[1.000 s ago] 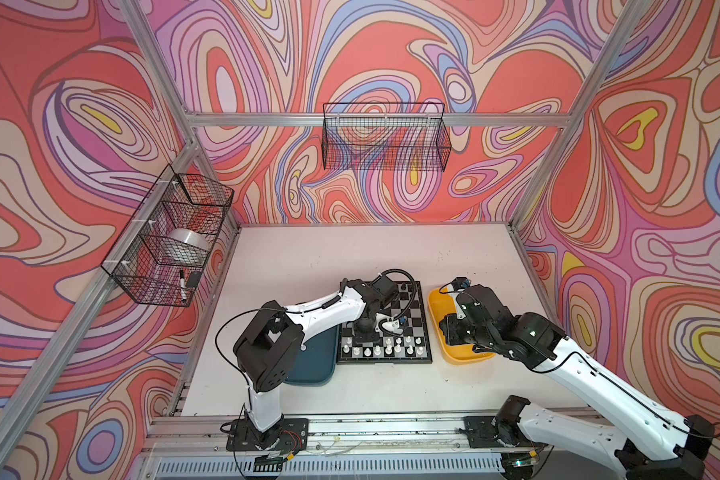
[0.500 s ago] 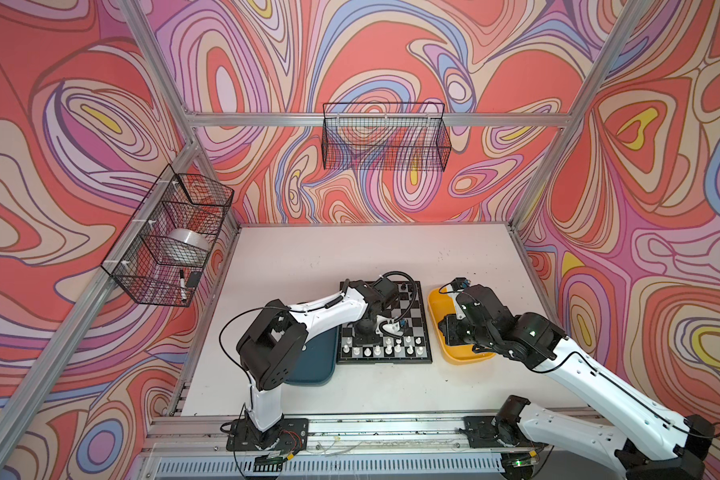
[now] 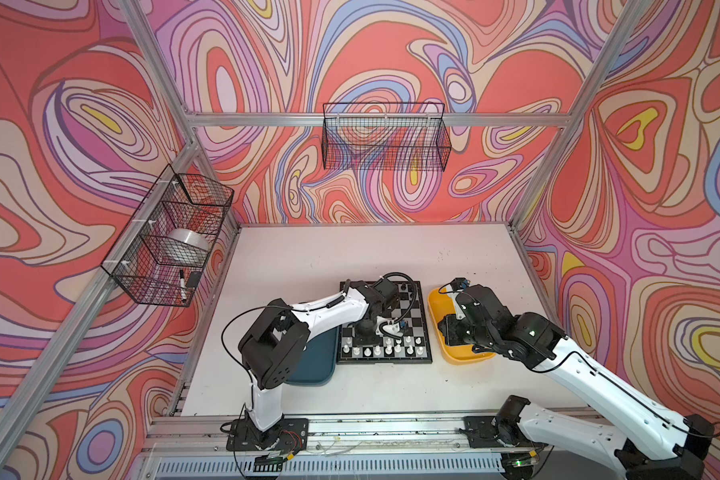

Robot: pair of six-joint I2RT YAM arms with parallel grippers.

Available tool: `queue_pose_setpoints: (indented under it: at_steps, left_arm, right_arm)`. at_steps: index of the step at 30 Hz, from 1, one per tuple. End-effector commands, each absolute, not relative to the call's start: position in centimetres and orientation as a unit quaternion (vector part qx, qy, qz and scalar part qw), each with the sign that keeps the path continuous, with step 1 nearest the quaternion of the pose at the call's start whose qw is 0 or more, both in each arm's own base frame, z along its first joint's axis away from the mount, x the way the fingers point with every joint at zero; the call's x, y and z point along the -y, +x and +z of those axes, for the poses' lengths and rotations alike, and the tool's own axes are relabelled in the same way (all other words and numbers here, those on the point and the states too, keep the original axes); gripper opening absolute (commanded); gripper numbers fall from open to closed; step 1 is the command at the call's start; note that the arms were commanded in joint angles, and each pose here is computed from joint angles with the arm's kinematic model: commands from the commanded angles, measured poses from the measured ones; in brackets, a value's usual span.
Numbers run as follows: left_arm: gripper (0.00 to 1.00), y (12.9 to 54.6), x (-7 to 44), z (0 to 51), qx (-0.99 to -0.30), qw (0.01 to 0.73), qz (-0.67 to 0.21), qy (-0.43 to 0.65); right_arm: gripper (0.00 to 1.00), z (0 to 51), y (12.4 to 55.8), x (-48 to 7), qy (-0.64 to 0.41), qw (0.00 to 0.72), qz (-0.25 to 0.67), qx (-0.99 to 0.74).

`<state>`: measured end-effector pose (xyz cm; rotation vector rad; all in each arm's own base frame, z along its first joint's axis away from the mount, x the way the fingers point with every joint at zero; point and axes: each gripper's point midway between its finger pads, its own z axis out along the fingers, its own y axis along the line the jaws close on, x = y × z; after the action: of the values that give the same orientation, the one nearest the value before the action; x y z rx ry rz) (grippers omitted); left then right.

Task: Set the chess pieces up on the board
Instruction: 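Carry the pawn over the board's near rank beside the white pieces, then lower the pawn onto a near-rank square and open the left gripper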

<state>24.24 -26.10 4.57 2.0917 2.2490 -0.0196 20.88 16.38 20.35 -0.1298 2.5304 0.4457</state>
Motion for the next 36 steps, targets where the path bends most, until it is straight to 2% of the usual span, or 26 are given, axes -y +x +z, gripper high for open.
queue_pose_setpoints:
  at_steps: [1,9,36]
  left_arm:
    - [0.20,23.6,25.8,4.0,-0.729,0.021,-0.007,0.684]
    - [0.32,23.7,25.8,4.6,-0.729,0.031,-0.007,0.684]
    - [0.34,24.5,26.2,6.3,-0.724,0.050,0.001,0.688]
  right_arm:
    - [0.16,19.9,20.7,-16.6,-0.052,0.275,0.168,-0.945]
    - [0.16,20.1,20.8,-16.7,-0.053,0.278,0.168,-0.944]
    - [0.16,20.7,20.9,-16.7,-0.057,0.284,0.169,-0.942]
